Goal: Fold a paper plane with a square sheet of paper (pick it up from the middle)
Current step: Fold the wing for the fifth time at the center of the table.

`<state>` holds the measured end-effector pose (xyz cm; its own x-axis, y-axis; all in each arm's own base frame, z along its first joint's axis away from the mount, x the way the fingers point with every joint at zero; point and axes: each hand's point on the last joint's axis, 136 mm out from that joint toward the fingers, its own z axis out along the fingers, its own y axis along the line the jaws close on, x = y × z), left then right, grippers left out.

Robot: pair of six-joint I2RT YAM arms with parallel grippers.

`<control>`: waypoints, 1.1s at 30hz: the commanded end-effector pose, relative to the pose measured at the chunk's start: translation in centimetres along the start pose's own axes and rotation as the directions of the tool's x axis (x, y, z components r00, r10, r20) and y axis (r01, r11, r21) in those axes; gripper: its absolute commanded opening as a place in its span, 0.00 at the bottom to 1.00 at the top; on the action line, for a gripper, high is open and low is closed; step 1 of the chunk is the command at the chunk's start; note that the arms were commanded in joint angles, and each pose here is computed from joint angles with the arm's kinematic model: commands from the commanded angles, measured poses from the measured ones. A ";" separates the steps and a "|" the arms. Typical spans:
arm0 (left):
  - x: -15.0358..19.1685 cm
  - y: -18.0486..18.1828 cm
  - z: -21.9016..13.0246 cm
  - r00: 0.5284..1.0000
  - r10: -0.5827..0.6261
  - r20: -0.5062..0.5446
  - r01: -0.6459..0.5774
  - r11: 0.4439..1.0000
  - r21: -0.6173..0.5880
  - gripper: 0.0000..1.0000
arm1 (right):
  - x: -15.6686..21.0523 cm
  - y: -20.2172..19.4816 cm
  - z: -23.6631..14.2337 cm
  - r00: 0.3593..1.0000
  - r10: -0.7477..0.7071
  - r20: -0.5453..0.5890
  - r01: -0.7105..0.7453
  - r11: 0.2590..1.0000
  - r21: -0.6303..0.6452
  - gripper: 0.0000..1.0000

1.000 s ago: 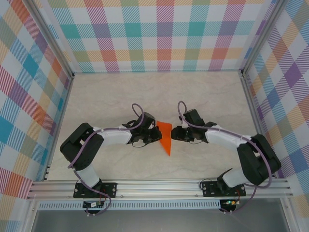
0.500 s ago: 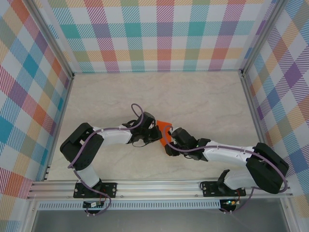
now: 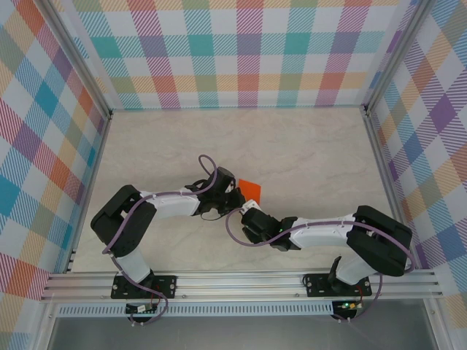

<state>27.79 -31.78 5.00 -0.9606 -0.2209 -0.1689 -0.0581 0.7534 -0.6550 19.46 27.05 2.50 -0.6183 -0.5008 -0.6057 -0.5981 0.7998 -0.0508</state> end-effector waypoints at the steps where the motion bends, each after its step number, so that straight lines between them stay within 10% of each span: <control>1: -0.1 0.0 0.0 1.000 -0.017 -0.012 0.017 1.000 -0.009 0.06 | -2.7 0.4 0.0 0.996 -0.023 0.081 0.021 0.999 0.026 0.39; 33: -0.2 0.0 0.2 0.999 -0.037 -0.012 0.037 0.999 -0.014 0.06 | -3.2 0.6 -0.7 0.946 -0.149 0.287 0.145 0.989 0.036 0.42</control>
<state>27.97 -31.42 4.91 -0.9584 -0.2450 -0.1467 -0.0933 0.7540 -0.6502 20.22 27.20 3.74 -0.4052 -0.5145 -0.7557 -0.6423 0.7484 -0.1652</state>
